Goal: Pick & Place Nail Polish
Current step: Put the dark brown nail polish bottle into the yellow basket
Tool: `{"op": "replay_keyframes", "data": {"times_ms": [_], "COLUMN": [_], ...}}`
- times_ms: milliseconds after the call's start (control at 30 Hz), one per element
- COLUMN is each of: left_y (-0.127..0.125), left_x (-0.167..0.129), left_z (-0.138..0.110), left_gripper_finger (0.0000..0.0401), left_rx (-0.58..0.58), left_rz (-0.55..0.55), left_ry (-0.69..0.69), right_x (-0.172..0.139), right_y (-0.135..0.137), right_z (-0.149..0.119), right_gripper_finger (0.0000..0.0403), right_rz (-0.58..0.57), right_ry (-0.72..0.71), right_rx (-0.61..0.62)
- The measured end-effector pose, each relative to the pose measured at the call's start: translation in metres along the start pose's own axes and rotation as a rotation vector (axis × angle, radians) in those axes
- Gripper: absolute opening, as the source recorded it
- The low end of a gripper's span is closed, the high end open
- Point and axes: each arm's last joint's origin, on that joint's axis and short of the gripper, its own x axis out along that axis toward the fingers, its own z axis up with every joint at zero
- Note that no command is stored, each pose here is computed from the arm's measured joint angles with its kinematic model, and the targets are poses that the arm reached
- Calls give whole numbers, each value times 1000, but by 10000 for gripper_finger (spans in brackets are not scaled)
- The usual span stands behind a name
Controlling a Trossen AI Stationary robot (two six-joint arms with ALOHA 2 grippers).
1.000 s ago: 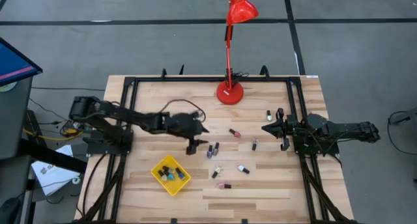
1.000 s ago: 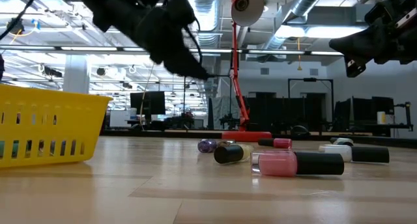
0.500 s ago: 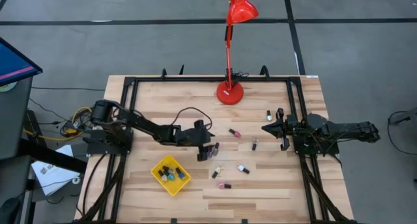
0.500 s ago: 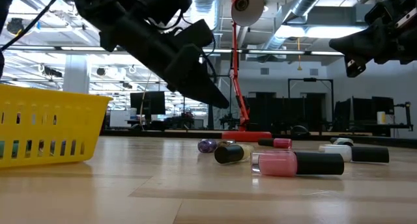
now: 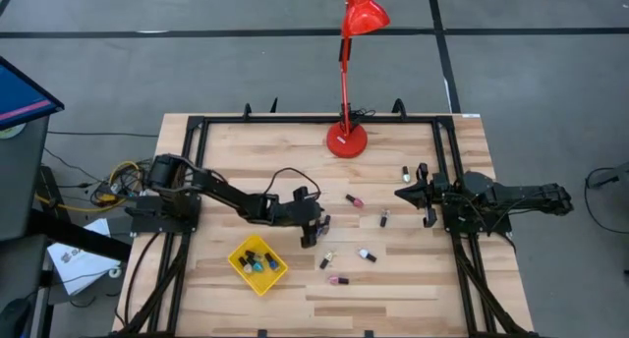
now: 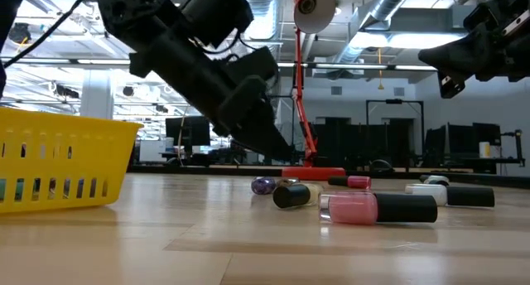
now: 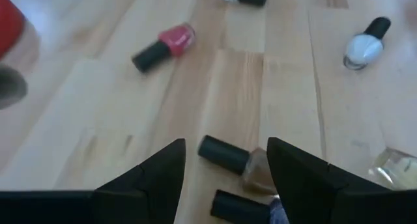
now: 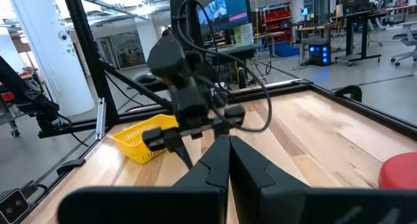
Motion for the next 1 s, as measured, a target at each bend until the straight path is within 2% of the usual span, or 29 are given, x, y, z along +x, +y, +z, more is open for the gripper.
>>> {"op": "replay_keyframes", "data": {"times_ms": [267, 600, 1000], "left_y": [-14, -14, -12], "left_x": [15, 17, 17], "left_z": [-3, -17, -17], "left_gripper_finger": [211, 211, 211], "left_rx": [5, 24, -1], "left_rz": [-3, 63, 73], "left_ry": [14, 112, 124], "right_x": [0, 0, 0], "right_y": [0, 0, 0], "right_z": [0, 0, 0], "right_gripper_finger": [0, 0, 0], "right_rz": [0, 0, 0], "right_ry": [0, 0, 0], "right_rx": [0, 0, 0]}}
